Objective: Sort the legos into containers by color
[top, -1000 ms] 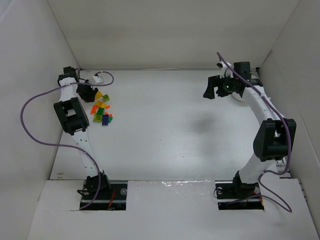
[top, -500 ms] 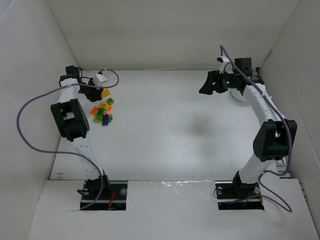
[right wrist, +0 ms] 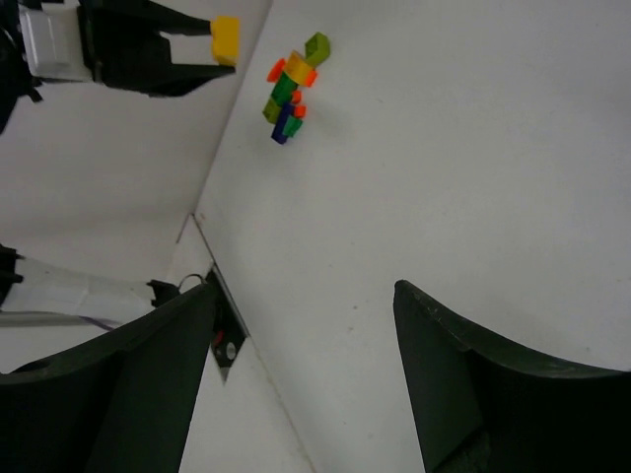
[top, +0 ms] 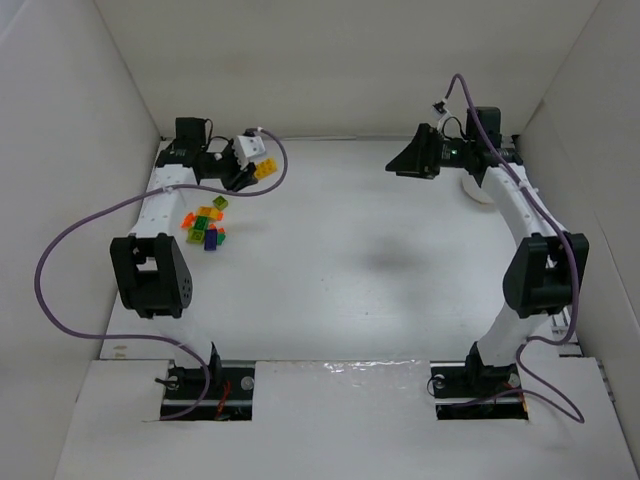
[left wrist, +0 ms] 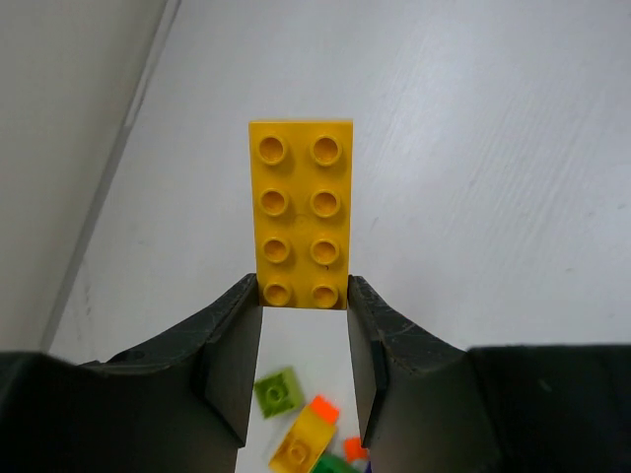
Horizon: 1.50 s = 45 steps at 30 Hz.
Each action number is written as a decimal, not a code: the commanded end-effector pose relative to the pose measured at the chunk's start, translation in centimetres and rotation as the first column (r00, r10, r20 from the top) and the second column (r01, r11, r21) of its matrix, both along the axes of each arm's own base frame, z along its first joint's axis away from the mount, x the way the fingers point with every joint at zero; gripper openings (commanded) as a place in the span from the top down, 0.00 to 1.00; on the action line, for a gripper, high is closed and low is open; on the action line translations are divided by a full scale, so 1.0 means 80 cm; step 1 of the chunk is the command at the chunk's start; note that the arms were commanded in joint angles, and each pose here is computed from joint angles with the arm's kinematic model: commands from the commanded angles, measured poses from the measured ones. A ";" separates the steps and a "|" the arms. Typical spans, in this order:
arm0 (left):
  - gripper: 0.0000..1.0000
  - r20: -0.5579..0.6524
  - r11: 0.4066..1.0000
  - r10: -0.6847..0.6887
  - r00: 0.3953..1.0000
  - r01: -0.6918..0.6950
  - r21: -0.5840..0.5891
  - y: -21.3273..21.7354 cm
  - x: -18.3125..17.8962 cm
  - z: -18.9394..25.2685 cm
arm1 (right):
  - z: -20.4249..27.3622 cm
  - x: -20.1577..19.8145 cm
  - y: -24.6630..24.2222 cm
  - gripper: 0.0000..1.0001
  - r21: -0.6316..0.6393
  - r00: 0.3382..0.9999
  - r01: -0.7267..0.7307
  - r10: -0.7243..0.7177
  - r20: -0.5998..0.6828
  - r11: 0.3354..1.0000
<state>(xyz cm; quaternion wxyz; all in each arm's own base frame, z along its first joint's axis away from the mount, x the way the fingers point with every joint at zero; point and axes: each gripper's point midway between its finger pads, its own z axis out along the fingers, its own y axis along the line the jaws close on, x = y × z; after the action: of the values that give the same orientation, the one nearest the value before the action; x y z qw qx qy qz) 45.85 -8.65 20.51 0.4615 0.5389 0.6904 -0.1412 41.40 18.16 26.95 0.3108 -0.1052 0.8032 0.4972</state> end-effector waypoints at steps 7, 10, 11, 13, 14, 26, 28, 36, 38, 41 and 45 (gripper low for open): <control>1.00 0.005 0.980 -0.126 0.992 0.125 -0.158 -0.100 -0.040 0.052 | 0.058 0.003 0.068 0.26 0.062 0.996 -0.002 -0.004 0.086 0.998; 1.00 0.004 0.975 -0.140 0.990 0.139 -0.175 -0.117 -0.047 0.066 | 0.058 0.004 0.081 0.26 0.041 0.997 0.011 -0.014 0.069 0.999; 1.00 0.004 0.973 -0.149 0.989 0.148 -0.175 -0.121 -0.049 0.066 | 0.048 0.004 0.087 0.26 0.032 0.999 0.010 -0.011 0.050 0.999; 1.00 -0.007 0.971 -0.154 0.988 0.150 -0.188 -0.130 -0.053 0.070 | 0.048 0.008 0.090 0.28 0.010 0.998 0.044 -0.044 0.049 0.999; 1.00 -0.005 0.969 -0.161 0.987 0.157 -0.193 -0.136 -0.054 0.072 | 0.052 0.009 0.094 0.28 0.005 0.997 0.051 -0.051 0.062 0.999; 1.00 -0.031 0.939 -0.248 0.968 0.233 -0.252 -0.192 -0.080 0.089 | 0.030 0.015 0.133 0.29 -0.040 0.999 0.029 -0.028 0.028 0.999; 1.00 -0.029 0.936 -0.254 0.967 0.238 -0.257 -0.198 -0.082 0.094 | 0.029 0.017 0.136 0.29 -0.036 1.000 0.013 -0.012 0.018 0.999; 1.00 -0.049 0.934 -0.275 0.960 0.254 -0.252 -0.207 -0.085 0.082 | 0.018 0.018 0.147 0.28 -0.053 1.000 0.001 -0.002 -0.018 0.999; 1.00 -0.042 0.933 -0.278 0.960 0.259 -0.248 -0.207 -0.085 0.082 | 0.023 0.016 0.149 0.28 -0.045 1.000 -0.008 0.007 -0.011 0.999; 1.00 -0.041 0.934 -0.279 0.959 0.262 -0.243 -0.210 -0.086 0.082 | 0.025 0.012 0.151 0.28 -0.035 1.000 -0.028 0.028 -0.015 0.999; 1.00 -0.042 0.934 -0.283 0.958 0.265 -0.238 -0.211 -0.084 0.077 | 0.033 0.003 0.159 0.28 -0.019 0.998 -0.064 0.064 -0.009 0.998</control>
<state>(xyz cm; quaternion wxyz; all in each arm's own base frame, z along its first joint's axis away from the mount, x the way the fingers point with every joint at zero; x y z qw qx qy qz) 39.56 -24.90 23.49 0.4413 0.5540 0.6371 -0.3040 42.52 29.70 26.76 0.2810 -0.1038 0.8267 0.4762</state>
